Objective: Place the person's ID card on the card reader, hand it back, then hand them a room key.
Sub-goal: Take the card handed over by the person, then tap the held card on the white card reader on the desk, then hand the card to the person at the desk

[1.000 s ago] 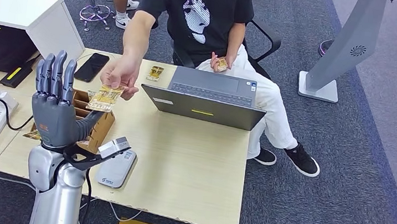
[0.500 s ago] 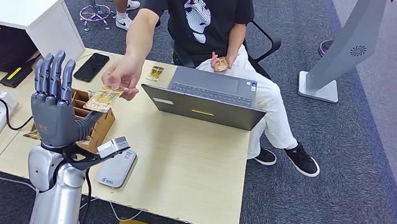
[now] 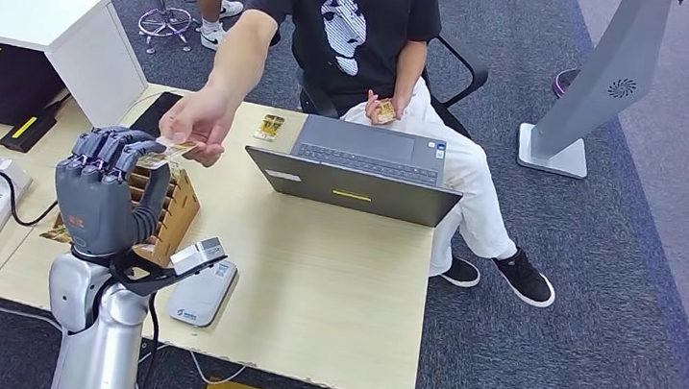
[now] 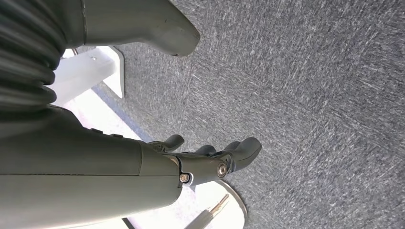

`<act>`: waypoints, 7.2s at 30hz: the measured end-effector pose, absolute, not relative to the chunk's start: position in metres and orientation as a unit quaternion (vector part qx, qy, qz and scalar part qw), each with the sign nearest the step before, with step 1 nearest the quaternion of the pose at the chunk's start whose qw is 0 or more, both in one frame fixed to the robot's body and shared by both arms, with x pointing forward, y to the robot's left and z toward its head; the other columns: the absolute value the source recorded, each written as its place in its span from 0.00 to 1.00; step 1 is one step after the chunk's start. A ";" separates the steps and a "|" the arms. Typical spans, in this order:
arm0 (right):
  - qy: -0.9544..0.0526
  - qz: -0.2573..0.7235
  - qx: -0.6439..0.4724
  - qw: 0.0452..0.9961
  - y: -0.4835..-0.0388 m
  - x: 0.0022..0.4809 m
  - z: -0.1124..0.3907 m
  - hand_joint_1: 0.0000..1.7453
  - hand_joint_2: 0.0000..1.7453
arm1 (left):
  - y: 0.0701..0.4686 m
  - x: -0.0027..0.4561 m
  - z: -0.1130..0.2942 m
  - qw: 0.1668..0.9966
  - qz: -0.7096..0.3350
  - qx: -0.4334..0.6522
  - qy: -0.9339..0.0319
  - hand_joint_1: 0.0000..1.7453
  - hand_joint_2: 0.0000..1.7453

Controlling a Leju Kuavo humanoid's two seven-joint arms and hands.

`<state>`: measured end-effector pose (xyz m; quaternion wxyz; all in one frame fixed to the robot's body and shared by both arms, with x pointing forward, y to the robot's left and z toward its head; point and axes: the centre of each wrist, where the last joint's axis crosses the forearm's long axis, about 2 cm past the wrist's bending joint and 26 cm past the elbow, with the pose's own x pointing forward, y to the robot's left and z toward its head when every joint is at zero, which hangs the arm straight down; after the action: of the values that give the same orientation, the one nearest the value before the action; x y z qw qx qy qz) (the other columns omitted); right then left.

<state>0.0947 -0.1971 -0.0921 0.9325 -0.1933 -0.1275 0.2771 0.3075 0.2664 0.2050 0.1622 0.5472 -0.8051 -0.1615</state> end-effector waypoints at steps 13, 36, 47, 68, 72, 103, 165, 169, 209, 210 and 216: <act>-0.127 0.282 -0.194 0.931 -0.196 0.095 -0.092 0.00 1.00 | 0.270 0.305 0.213 0.152 -0.145 0.552 -0.807 1.00 1.00; -0.128 0.283 -0.194 0.930 -0.196 0.096 -0.092 0.00 1.00 | 0.271 0.304 0.218 0.144 -0.137 0.555 -0.808 1.00 1.00; -0.129 0.263 -0.196 0.936 -0.197 0.092 -0.092 0.00 1.00 | 0.267 0.286 0.166 0.231 -0.157 0.521 -0.806 1.00 1.00; -0.123 0.254 -0.199 0.938 -0.198 0.080 -0.095 0.00 1.00 | 0.257 0.250 0.092 0.347 -0.208 0.471 -0.784 1.00 1.00; -0.123 0.253 -0.199 0.939 -0.198 0.080 -0.095 0.00 1.00 | 0.257 0.247 0.089 0.352 -0.208 0.469 -0.783 1.00 1.00; -0.121 0.226 -0.207 0.944 -0.200 0.070 -0.097 0.00 1.00 | 0.304 0.191 0.009 0.495 -0.296 0.503 -0.644 1.00 1.00; -0.117 0.263 -0.194 0.938 -0.198 0.082 -0.095 0.00 1.00 | 0.329 0.306 0.165 0.264 -0.187 0.612 -0.721 1.00 1.00; -0.119 0.265 -0.194 0.937 -0.198 0.083 -0.094 0.00 1.00 | 0.342 0.316 0.164 0.273 -0.195 0.621 -0.708 1.00 1.00; -0.122 0.261 -0.188 0.939 -0.198 0.088 -0.094 0.00 1.00 | 0.362 0.333 0.168 0.262 -0.184 0.619 -0.717 0.00 1.00; -0.122 0.261 -0.188 0.939 -0.198 0.088 -0.094 0.00 1.00 | 0.361 0.333 0.168 0.260 -0.182 0.618 -0.719 0.00 1.00; -0.120 0.261 -0.186 0.939 -0.198 0.086 -0.094 0.00 1.00 | 0.350 0.329 0.177 0.243 -0.161 0.617 -0.731 0.00 1.00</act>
<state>0.0865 -0.1976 -0.0939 0.9395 -0.1861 -0.1204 0.2613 0.3285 0.3505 0.1772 0.2426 0.6172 -0.7309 -0.1612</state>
